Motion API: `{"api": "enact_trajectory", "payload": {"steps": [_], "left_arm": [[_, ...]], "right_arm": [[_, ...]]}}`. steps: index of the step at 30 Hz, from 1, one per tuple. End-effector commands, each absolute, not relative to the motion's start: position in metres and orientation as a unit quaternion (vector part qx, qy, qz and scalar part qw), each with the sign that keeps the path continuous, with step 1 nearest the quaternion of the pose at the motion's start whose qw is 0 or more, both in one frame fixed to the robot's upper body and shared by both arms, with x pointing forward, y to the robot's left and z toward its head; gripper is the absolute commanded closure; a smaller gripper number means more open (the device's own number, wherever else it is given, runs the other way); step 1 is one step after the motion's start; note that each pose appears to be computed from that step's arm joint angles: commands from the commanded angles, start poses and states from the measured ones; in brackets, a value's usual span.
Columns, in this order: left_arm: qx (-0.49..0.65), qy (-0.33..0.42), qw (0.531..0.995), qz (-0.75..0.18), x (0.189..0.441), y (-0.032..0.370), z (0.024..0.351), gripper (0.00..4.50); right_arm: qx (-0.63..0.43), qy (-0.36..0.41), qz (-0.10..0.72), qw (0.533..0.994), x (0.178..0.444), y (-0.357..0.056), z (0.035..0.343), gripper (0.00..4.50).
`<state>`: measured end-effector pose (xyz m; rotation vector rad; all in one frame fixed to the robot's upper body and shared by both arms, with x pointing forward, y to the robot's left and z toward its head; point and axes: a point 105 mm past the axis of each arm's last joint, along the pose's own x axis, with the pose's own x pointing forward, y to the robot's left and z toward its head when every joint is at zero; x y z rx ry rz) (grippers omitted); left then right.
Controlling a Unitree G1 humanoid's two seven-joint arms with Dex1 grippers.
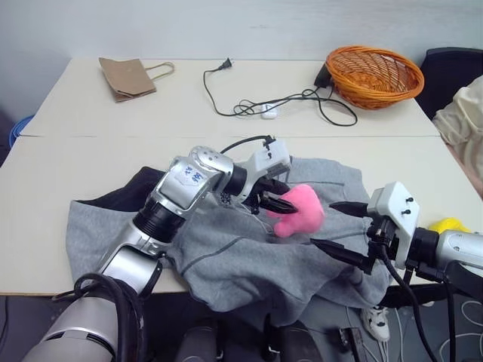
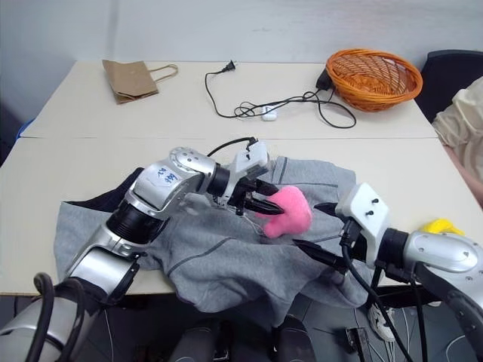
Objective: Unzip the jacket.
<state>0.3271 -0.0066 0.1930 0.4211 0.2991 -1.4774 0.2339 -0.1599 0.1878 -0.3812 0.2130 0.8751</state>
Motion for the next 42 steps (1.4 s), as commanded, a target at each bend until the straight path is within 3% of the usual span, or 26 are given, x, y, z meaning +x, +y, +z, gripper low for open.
{"api": "enact_trajectory", "payload": {"steps": [1, 6, 9, 14, 20, 23, 25, 28, 33, 35, 42], "left_arm": [[0.191, 0.073, 0.706, -0.678, 0.322, 0.007, 0.227, 0.85], [0.222, 0.042, 0.667, -0.71, 0.308, 0.041, 0.243, 0.85], [0.265, 0.06, 0.638, -0.721, 0.303, 0.073, 0.237, 0.85], [0.399, 0.087, 0.604, -0.684, 0.323, 0.11, 0.207, 0.85], [0.444, 0.075, 0.589, -0.671, 0.341, 0.106, 0.184, 0.85], [0.447, 0.068, 0.584, -0.674, 0.344, 0.102, 0.178, 0.83], [0.439, 0.064, 0.589, -0.676, 0.347, 0.097, 0.178, 0.83], [0.438, 0.067, 0.588, -0.677, 0.348, 0.097, 0.174, 0.83], [0.424, 0.099, 0.6, -0.672, 0.352, 0.101, 0.164, 2.06], [0.423, 0.114, 0.604, -0.665, 0.355, 0.102, 0.156, 2.08], [0.404, 0.177, 0.579, -0.685, 0.342, 0.112, 0.115, 2.08]], "right_arm": [[-0.233, 0.086, 0.412, 0.877, 0.237, -0.162, 0.193, 0.0], [-0.303, 0.082, 0.422, 0.851, 0.244, -0.165, 0.189, 0.0], [-0.386, 0.072, 0.434, 0.81, 0.254, -0.166, 0.183, 0.0], [-0.498, 0.023, 0.451, 0.74, 0.276, -0.154, 0.177, 0.0], [-0.554, -0.032, 0.474, 0.684, 0.294, -0.129, 0.168, 0.0], [-0.557, -0.047, 0.476, 0.679, 0.3, -0.121, 0.169, 0.61], [-0.559, -0.049, 0.477, 0.676, 0.302, -0.119, 0.167, 1.44], [-0.559, -0.048, 0.476, 0.677, 0.303, -0.12, 0.166, 2.35], [-0.557, -0.046, 0.474, 0.68, 0.301, -0.122, 0.164, 3.9], [-0.557, -0.046, 0.474, 0.681, 0.299, -0.122, 0.164, 4.49], [-0.565, -0.025, 0.428, 0.705, 0.298, -0.146, 0.168, 4.49]]}}
